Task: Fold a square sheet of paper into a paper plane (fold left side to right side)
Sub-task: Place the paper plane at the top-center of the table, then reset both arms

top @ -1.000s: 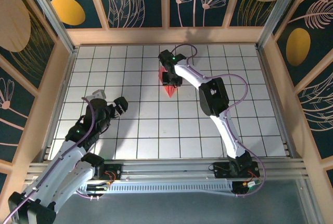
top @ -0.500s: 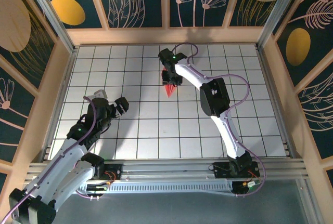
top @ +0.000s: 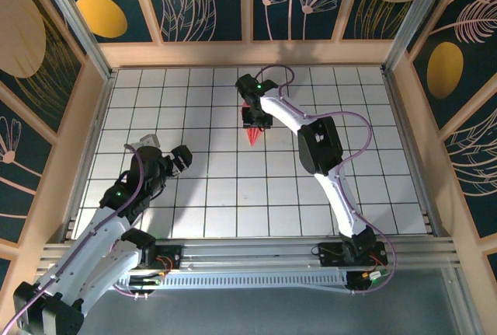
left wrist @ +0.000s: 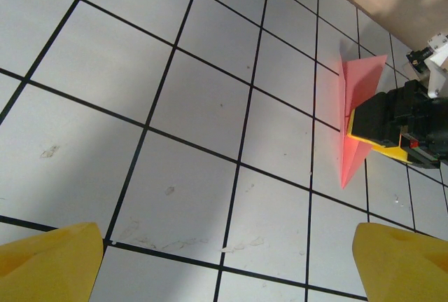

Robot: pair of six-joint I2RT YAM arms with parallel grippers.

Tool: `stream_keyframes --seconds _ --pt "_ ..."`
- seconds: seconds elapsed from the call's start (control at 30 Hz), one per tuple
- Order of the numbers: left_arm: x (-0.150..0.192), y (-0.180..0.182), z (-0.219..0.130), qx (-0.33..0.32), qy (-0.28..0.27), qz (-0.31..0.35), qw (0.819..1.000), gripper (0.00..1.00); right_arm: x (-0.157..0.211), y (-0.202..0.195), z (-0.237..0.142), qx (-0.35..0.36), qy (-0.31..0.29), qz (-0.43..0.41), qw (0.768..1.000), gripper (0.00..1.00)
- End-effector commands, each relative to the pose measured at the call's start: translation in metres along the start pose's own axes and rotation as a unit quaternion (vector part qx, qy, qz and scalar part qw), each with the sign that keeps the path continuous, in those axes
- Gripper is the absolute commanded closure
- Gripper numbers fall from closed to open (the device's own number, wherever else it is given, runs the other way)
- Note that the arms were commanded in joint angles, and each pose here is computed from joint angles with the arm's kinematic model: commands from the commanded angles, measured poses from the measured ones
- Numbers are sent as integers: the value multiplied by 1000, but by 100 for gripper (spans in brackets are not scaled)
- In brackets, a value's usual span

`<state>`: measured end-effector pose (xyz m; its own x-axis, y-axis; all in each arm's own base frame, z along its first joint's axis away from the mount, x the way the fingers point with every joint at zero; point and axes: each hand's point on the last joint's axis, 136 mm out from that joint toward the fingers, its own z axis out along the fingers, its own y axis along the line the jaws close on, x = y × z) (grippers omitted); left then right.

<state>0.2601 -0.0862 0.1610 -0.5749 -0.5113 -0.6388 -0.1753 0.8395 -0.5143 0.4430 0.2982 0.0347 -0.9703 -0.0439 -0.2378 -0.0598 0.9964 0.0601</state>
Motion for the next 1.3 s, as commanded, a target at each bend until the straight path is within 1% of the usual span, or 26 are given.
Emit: stream_keyframes --seconds 0.0,0.13,0.6,0.73,0.87,0.97,1.1,1.2,1.27 --pt "-8 -10 -4 16 -8 -6 1000 8 2 -7 -27 17 -8 -16 1000 54" --pt "-8 -10 -4 17 -8 -7 1000 8 4 -11 -28 27 -6 -20 999 58" --pt "-9 -11 -4 19 -10 -8 1000 8 4 -15 -36 40 -6 -35 999 60" --pt "-10 -12 -4 19 -10 -7 1000 8 2 -12 -43 32 -11 -36 999 60" --pt "-13 -13 -5 20 -15 -5 1000 8 1 -4 -57 9 -18 -37 999 57" --pt "-17 -15 -6 19 -21 -2 1000 8 3 -2 -71 5 -22 -43 999 49" --pt "-23 -16 -8 18 -33 -1 999 8 8 -3 -88 9 -26 -51 998 44" --pt "-29 -17 -9 15 -45 -2 999 7 7 -7 -107 14 -47 -54 997 41" --pt "-35 -18 -10 13 -56 -2 998 5 5 -10 -121 11 -67 -52 996 40"
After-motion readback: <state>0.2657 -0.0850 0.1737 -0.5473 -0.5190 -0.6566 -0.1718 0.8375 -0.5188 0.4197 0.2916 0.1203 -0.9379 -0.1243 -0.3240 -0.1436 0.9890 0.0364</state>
